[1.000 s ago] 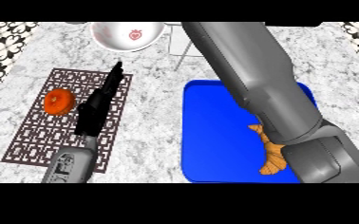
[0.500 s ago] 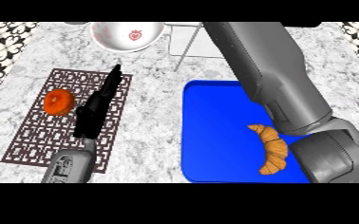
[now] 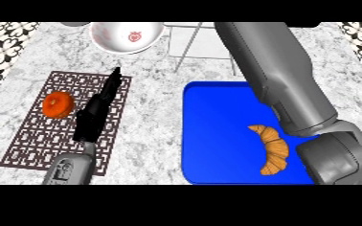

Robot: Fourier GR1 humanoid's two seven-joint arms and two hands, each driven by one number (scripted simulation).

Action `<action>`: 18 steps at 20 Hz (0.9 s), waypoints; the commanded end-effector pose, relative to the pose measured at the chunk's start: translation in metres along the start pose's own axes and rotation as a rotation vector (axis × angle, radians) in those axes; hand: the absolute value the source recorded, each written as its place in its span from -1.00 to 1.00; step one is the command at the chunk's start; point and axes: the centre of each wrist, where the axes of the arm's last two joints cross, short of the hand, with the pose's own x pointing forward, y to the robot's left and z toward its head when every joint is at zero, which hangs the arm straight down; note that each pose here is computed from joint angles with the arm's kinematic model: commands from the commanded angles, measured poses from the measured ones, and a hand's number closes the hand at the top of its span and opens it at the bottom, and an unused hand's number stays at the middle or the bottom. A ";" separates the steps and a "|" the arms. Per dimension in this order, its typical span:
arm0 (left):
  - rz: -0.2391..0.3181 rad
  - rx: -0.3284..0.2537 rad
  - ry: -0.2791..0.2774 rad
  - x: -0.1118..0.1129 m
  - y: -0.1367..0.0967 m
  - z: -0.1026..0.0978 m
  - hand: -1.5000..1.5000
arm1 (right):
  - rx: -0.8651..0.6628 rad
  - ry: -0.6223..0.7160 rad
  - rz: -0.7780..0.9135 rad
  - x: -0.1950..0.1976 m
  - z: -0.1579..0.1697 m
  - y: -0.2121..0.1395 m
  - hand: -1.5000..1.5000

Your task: Pick the cupcake from the tray and place it in the tiered shelf

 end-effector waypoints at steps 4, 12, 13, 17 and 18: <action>0.003 -0.001 0.000 0.008 0.006 -0.015 0.00 | -0.017 0.131 -0.200 0.014 0.004 -0.012 -1.00; 0.011 0.011 0.016 0.008 0.003 0.001 0.00 | 0.028 0.099 -0.305 0.024 -0.011 -0.038 -1.00; 0.001 0.010 -0.004 0.012 0.005 0.003 0.00 | 0.003 0.118 -0.331 0.040 -0.012 -0.044 -1.00; -0.004 0.023 0.009 0.004 0.013 0.004 0.00 | -0.082 0.178 -0.518 0.053 -0.017 -0.077 -1.00; -0.016 0.017 0.027 0.013 0.008 0.008 0.00 | -0.126 0.211 -0.535 0.034 -0.041 -0.080 -1.00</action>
